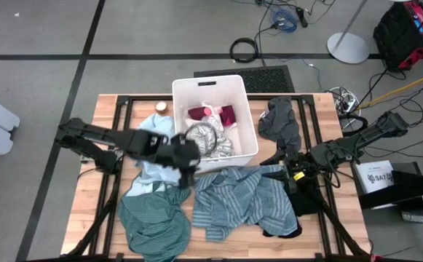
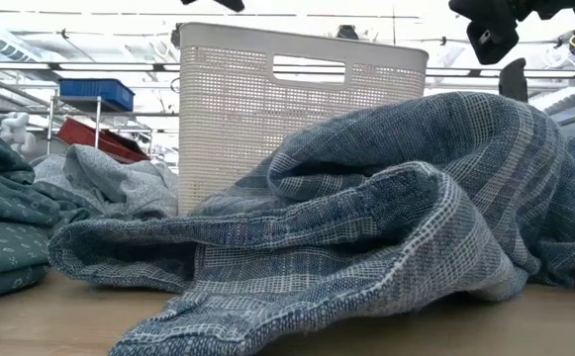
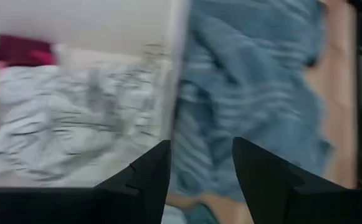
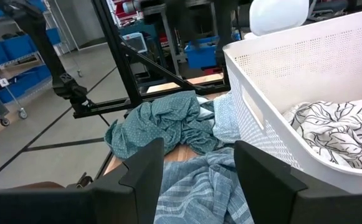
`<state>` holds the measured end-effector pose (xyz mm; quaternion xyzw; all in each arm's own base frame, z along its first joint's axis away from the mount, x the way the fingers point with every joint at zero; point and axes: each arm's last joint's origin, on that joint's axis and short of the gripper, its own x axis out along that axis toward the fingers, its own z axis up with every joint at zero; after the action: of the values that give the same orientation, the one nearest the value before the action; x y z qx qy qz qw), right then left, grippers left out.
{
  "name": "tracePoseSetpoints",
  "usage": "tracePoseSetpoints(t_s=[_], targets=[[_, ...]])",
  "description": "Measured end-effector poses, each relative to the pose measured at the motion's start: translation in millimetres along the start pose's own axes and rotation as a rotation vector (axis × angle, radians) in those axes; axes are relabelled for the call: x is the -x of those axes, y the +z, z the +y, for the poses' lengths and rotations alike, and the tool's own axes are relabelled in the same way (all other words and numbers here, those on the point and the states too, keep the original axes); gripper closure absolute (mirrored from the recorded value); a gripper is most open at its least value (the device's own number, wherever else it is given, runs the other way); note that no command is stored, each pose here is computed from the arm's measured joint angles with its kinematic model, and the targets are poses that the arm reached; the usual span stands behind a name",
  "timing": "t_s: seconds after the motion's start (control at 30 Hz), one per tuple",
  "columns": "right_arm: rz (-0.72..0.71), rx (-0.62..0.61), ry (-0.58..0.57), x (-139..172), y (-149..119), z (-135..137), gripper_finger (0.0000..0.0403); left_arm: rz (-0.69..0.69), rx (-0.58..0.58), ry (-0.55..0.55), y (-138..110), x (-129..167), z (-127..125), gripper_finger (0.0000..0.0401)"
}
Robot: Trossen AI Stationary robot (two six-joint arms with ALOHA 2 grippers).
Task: Sort clothes
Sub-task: Put the light blue shirt into the white laundry bin
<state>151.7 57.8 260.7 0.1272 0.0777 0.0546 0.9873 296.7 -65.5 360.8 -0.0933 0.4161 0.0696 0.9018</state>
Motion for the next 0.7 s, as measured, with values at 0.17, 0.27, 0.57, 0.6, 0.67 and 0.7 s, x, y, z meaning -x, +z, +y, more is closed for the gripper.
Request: tracePoseSetpoints(t_s=[0.17, 0.27, 0.57, 0.6, 0.67, 0.7], targets=[[-0.001, 0.000, 0.000, 0, 0, 0, 0.0220, 0.011, -0.082, -0.079, -16, 8, -33, 0.0219], [-0.001, 0.000, 0.000, 0, 0, 0, 0.0220, 0.016, -0.076, -0.111, -24, 10, -51, 0.0219], [0.000, -0.006, 0.000, 0, 0, 0, 0.0220, 0.031, -0.188, -0.163, -39, -30, -97, 0.0219], [0.000, -0.007, 0.000, 0, 0, 0, 0.0220, 0.040, -0.194, -0.165, -41, -36, -100, 0.0219], [0.000, -0.007, 0.000, 0, 0, 0, 0.0220, 0.089, -0.201, -0.175, -45, -48, -104, 0.0219], [0.000, -0.007, 0.000, 0, 0, 0, 0.0220, 0.110, -0.194, -0.184, -47, -55, -107, 0.0219]])
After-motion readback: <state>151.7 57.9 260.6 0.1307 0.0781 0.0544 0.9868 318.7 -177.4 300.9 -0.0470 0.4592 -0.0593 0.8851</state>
